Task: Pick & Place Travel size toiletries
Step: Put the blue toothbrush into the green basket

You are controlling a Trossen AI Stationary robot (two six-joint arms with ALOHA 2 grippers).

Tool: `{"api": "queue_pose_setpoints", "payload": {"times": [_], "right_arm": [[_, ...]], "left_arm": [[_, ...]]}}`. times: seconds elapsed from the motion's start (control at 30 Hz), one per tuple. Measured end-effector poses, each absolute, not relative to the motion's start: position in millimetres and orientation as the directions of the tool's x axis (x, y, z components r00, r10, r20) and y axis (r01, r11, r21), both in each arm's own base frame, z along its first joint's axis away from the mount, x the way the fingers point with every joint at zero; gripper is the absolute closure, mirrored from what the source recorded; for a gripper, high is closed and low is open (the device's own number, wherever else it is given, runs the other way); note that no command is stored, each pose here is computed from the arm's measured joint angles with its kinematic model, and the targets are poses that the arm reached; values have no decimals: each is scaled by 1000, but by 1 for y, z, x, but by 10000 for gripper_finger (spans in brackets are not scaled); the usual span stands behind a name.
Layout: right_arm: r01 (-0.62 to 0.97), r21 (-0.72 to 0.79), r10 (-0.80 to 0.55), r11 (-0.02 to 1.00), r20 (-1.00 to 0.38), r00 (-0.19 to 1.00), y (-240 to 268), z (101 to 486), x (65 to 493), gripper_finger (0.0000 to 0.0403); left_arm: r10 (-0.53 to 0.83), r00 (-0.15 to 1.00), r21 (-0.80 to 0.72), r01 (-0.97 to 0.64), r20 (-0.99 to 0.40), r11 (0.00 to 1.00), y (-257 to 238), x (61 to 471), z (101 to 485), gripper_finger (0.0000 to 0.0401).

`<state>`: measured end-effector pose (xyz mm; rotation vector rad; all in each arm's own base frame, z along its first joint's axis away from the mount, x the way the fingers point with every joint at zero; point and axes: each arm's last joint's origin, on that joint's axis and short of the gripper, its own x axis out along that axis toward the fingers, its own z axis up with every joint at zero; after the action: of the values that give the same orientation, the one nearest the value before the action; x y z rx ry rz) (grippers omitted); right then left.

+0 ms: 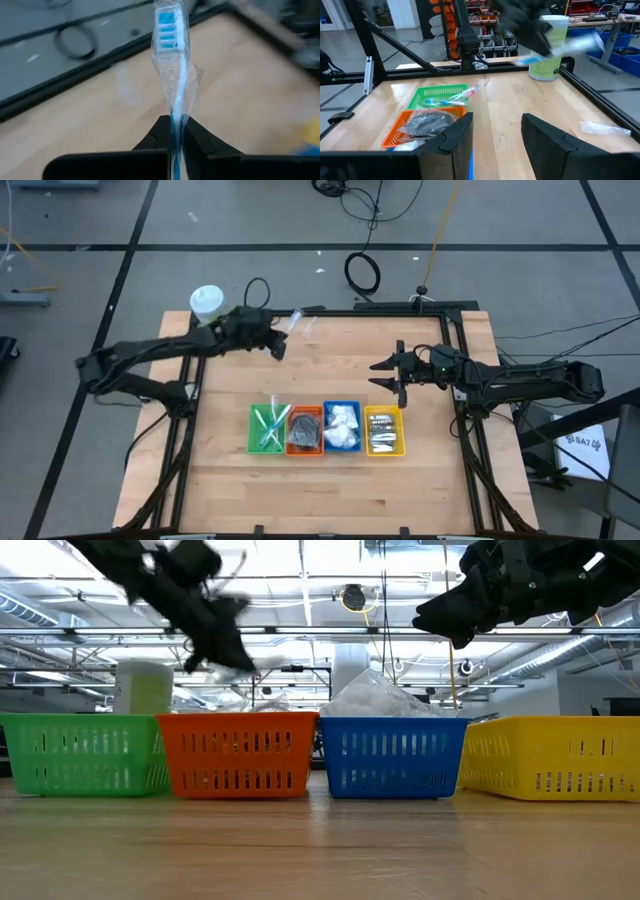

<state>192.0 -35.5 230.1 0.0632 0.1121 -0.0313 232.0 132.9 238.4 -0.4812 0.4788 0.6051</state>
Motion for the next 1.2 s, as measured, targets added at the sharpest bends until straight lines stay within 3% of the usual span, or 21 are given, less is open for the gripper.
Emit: {"api": "queue_pose_setpoints", "payload": {"times": [0.1,0.2,0.33,0.57,0.87,1.0,1.2], "right_arm": [[35,61,-28,998,-112,993,-36,230,192,248],[35,61,-28,998,-112,993,-36,230,192,248],[32,62,-24,998,-121,992,-35,229,192,248],[32,61,-24,998,-126,992,-35,229,192,248],[32,63,-24,998,-121,992,-35,229,192,248],[33,75,-24,997,-120,992,-35,229,192,248],[34,82,-24,996,-120,993,-35,229,192,248]], "left_arm": [[350,800,-299,-530,-487,793,95,229,263,393],[326,819,-310,-500,-472,809,51,223,261,395],[404,800,-361,-572,-444,737,-6,204,229,396],[510,841,-682,-480,-179,552,-78,165,178,396],[557,818,-721,-472,-144,507,-110,160,142,389],[527,831,-696,-485,-179,529,-109,163,139,356],[466,858,-665,-480,-219,572,-108,165,141,265]]}}
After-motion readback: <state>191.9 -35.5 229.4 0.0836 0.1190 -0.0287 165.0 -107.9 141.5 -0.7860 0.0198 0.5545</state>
